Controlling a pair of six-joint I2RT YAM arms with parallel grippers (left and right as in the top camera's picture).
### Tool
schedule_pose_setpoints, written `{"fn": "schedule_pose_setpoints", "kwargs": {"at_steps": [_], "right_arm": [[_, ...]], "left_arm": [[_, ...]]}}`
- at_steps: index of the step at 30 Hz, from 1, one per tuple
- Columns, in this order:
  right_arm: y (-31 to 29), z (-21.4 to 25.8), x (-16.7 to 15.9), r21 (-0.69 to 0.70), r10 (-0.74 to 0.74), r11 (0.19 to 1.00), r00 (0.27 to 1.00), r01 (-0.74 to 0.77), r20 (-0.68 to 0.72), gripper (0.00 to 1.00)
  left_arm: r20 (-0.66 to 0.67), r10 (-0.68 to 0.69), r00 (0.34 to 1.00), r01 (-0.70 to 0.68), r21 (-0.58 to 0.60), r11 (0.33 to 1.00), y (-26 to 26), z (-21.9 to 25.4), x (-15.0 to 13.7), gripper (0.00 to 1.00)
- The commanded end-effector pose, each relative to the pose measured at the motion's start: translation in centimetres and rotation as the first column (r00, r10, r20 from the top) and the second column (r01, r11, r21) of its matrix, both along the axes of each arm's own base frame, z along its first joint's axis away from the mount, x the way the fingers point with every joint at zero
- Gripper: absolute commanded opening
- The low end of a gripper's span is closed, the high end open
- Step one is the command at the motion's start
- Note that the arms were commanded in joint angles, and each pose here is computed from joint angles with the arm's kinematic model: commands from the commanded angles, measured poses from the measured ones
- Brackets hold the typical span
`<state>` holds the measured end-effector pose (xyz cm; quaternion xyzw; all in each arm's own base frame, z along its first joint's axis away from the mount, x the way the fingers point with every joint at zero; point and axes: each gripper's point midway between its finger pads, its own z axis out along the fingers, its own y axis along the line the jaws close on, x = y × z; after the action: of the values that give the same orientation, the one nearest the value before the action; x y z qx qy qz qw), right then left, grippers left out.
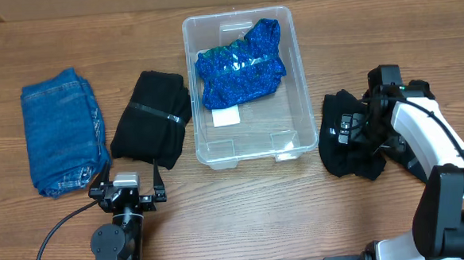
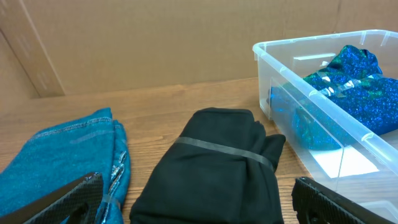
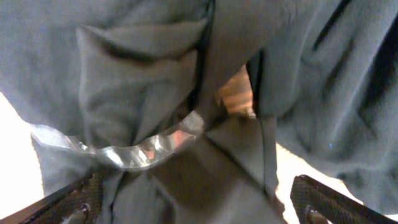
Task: Pack container
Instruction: 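Lower the right gripper onto the black taped clothes and grasp, then carry the black garment with the right gripper into the bin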
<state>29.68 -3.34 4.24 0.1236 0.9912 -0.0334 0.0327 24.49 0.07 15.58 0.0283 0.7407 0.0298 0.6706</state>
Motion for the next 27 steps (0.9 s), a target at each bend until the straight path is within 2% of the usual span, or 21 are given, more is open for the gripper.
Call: {"fn": "schedule_pose_setpoints", "kwargs": {"at_steps": [1,3,8,9,11,13,17,18,20,24,27], "right_arm": [[0.4,-1.3,-0.7,0.025,-0.004,1.0,1.0,0.004,0.024,1.0],[0.6,-2.1,-1.0,0.035,-0.006,0.999,1.0,0.005,0.024,1.0],[0.8,-3.0,-1.1,0.06,-0.139,0.989,0.989,0.136,0.046,1.0],[0.9,-3.1,-1.1,0.065,-0.138,0.989,0.989,0.135,0.044,0.97],[0.9,-3.1,-1.1,0.065,-0.138,0.989,0.989,0.135,0.043,0.88],[0.9,-3.1,-1.1,0.065,-0.134,0.989,0.99,0.131,0.043,0.69],[1.0,-3.0,-1.1,0.07,-0.134,0.989,0.99,0.131,0.043,0.39],[1.2,-3.0,-1.1,0.081,-0.133,0.988,0.99,0.129,0.044,0.3],[1.2,-2.1,-0.5,0.084,-0.133,0.988,0.99,0.129,0.05,0.04],[1.0,2.5,2.6,0.087,-0.133,0.988,0.985,0.124,0.109,0.04],[1.0,8.1,5.5,0.1,-0.13,0.989,0.973,0.113,0.192,0.04]], "left_arm": [[0.005,-0.003,1.0,0.003,0.008,1.0,0.0,0.0,0.0,1.0],[0.005,-0.003,1.0,0.003,0.008,1.0,0.0,0.0,0.0,1.0],[0.005,-0.003,1.0,0.003,0.008,1.0,0.0,0.0,0.0,1.0],[0.005,-0.003,1.0,0.003,0.008,1.0,0.0,0.0,0.0,1.0],[0.005,-0.003,1.0,0.003,0.008,1.0,0.0,0.0,0.0,1.0],[0.005,-0.003,1.0,0.003,0.008,1.0,0.0,0.0,0.0,1.0],[0.005,-0.003,1.0,0.003,0.008,1.0,0.0,0.0,0.0,1.0],[0.005,-0.003,1.0,0.003,0.008,1.0,0.0,0.0,0.0,1.0],[0.005,-0.003,1.0,0.003,0.008,1.0,0.0,0.0,0.0,1.0],[0.005,-0.003,1.0,0.003,0.008,1.0,0.0,0.0,0.0,1.0],[0.005,-0.003,1.0,0.003,0.008,1.0,0.0,0.0,0.0,1.0]]}}
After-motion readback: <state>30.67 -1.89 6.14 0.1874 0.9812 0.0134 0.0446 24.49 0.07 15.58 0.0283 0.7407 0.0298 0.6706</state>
